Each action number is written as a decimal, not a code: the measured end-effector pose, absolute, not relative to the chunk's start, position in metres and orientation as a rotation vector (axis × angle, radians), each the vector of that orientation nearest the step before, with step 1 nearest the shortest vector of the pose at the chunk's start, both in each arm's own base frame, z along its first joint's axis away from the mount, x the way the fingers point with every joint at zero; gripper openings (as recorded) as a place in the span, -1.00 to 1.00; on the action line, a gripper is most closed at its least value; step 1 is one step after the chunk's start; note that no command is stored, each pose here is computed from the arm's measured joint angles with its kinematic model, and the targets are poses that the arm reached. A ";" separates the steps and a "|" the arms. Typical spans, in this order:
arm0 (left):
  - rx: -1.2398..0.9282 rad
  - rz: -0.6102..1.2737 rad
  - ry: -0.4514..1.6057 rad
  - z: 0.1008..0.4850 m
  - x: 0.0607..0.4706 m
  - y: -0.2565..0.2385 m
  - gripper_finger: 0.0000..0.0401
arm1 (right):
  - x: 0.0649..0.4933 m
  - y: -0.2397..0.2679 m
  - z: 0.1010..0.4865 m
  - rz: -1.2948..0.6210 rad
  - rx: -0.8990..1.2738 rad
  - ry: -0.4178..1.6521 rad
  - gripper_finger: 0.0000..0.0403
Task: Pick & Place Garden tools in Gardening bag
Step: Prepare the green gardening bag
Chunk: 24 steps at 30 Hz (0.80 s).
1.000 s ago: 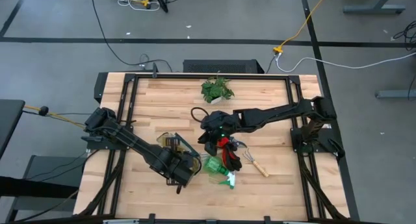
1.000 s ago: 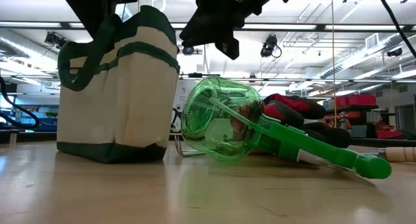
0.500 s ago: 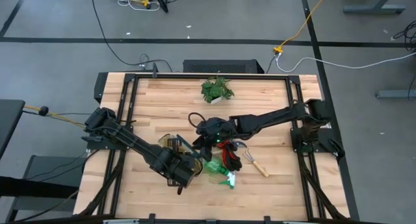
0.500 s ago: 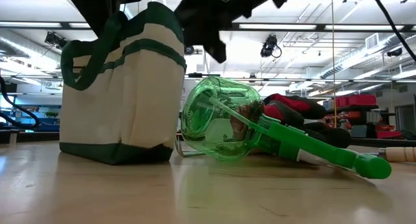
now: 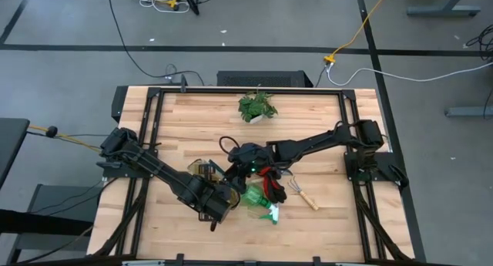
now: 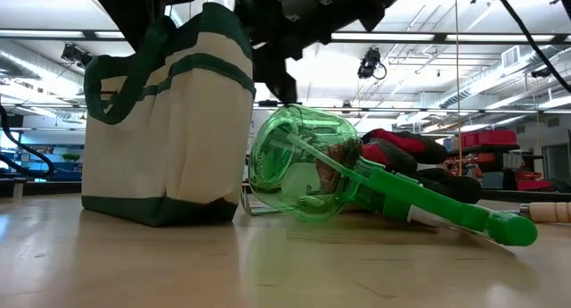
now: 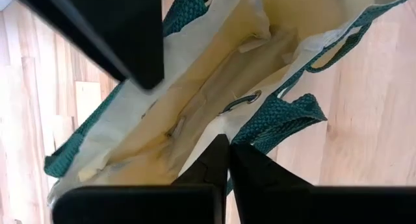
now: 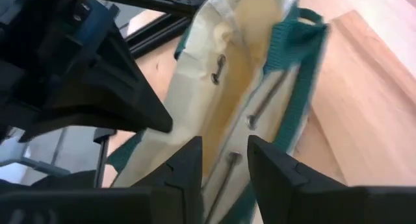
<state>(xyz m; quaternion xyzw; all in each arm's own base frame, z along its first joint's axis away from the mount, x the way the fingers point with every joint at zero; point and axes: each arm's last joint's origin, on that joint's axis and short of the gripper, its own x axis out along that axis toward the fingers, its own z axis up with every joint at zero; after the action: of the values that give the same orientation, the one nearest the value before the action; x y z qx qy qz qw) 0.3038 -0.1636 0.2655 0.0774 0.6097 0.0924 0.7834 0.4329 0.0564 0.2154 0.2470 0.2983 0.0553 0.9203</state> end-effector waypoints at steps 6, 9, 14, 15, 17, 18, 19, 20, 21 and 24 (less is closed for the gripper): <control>0.167 0.200 1.315 0.266 0.304 -0.164 -0.96 | 0.435 0.059 0.213 0.137 0.511 0.598 -0.38; 0.166 0.200 1.315 0.266 0.304 -0.164 -0.93 | 0.436 0.060 0.214 0.145 0.510 0.587 -0.38; 0.163 0.201 1.314 0.266 0.304 -0.164 -0.91 | 0.436 0.066 0.211 0.154 0.504 0.600 -0.38; 0.164 0.201 1.314 0.266 0.304 -0.164 -0.92 | 0.435 0.067 0.211 0.155 0.502 0.602 -0.38; 0.163 0.201 1.314 0.266 0.304 -0.164 -0.94 | 0.435 0.068 0.211 0.144 0.495 0.599 -0.38; 0.163 0.200 1.314 0.266 0.304 -0.164 -0.94 | 0.435 0.068 0.210 0.137 0.487 0.600 -0.38; 0.163 0.201 1.314 0.266 0.304 -0.164 -0.95 | 0.435 0.068 0.210 0.132 0.479 0.604 -0.38; 0.163 0.201 1.313 0.266 0.304 -0.164 -0.95 | 0.435 0.069 0.210 0.133 0.475 0.604 -0.38; 0.163 0.201 1.314 0.266 0.304 -0.164 -0.95 | 0.435 0.069 0.210 0.133 0.473 0.604 -0.38; 0.158 0.196 1.318 0.265 0.304 -0.164 -0.94 | 0.434 0.068 0.208 0.118 0.472 0.622 -0.42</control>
<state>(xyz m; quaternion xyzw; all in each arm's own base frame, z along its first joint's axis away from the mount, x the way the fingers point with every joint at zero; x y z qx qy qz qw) 0.3040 -0.1638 0.2655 0.0730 0.6106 0.0907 0.7833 0.4337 0.0684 0.2080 0.2301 0.3030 0.0576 0.9230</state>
